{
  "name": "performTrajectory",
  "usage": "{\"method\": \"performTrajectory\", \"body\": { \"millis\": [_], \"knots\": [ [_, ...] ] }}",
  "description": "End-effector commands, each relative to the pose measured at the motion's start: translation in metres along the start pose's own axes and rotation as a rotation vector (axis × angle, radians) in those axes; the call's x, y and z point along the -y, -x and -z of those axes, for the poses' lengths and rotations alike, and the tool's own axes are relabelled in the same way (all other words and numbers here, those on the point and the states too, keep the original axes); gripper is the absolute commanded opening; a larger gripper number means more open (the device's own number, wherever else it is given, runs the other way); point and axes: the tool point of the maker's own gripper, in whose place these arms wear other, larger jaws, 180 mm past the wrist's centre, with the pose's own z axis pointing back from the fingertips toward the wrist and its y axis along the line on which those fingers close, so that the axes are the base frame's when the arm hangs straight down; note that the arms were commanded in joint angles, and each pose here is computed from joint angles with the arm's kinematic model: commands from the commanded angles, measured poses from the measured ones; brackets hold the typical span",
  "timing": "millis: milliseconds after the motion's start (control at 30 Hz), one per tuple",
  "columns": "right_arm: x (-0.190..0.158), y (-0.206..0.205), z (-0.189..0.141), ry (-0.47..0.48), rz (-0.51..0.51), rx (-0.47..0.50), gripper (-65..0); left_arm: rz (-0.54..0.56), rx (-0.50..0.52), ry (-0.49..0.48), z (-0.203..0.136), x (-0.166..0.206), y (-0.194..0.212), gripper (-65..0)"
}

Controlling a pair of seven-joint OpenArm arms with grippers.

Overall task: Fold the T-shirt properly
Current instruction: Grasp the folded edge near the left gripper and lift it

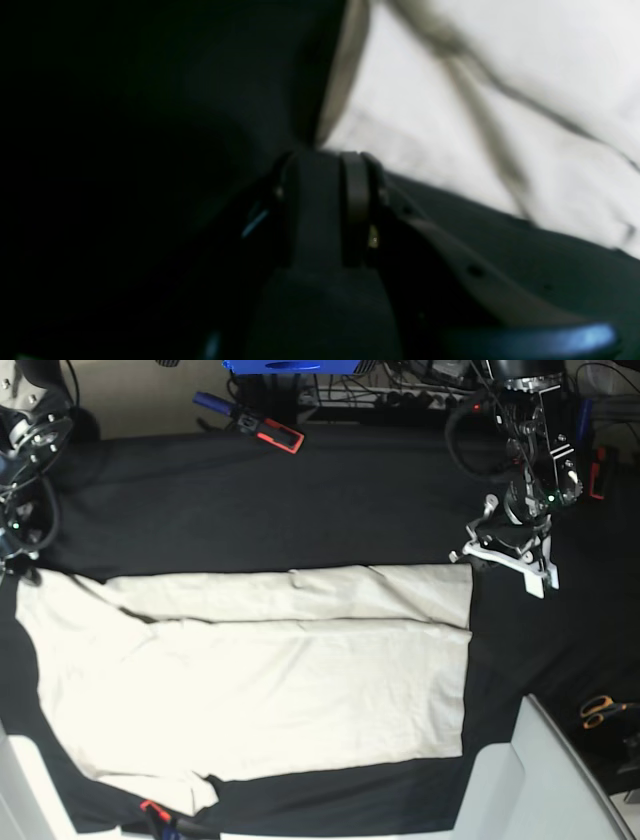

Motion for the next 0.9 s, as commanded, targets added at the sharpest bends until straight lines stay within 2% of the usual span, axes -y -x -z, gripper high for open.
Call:
{"method": "performTrajectory", "body": {
  "millis": [0, 67, 233, 300, 433, 533, 867],
  "knots": [
    [0.001, 0.000, 0.000, 0.012, -0.004, -0.007, -64.2, 0.001, 0.032, 0.009, 0.001, 0.001, -0.012, -51.7],
    [0.001, 0.002, 0.000, 0.014, -0.007, -0.015, -64.5, -0.019, 0.008, -0.004, 0.006, -0.005, -0.005, -49.0],
    [0.002, 0.002, 0.000, 0.016, -0.009, -0.015, -64.5, -0.085, -0.006, -0.012, 0.013, -0.007, 0.003, -29.1],
    [0.002, 0.002, 0.000, 0.016, -0.011, -0.016, -64.5, -0.149, 0.008, -0.002, 0.012, -0.008, 0.002, -24.8],
    [0.001, 0.003, -0.002, 0.018, -0.015, -0.036, -64.5, -0.227, 0.025, 0.061, 0.010, -0.001, -0.003, -23.9],
    [0.002, 0.004, -0.002, 0.018, -0.015, -0.043, -64.5, -0.220, 0.031, 0.101, 0.012, 0.005, -0.006, -24.0],
    [0.001, 0.003, -0.002, 0.018, -0.016, -0.042, -64.5, -0.256, -0.010, 0.110, 0.028, 0.012, 0.000, -24.4]
  ]
}}
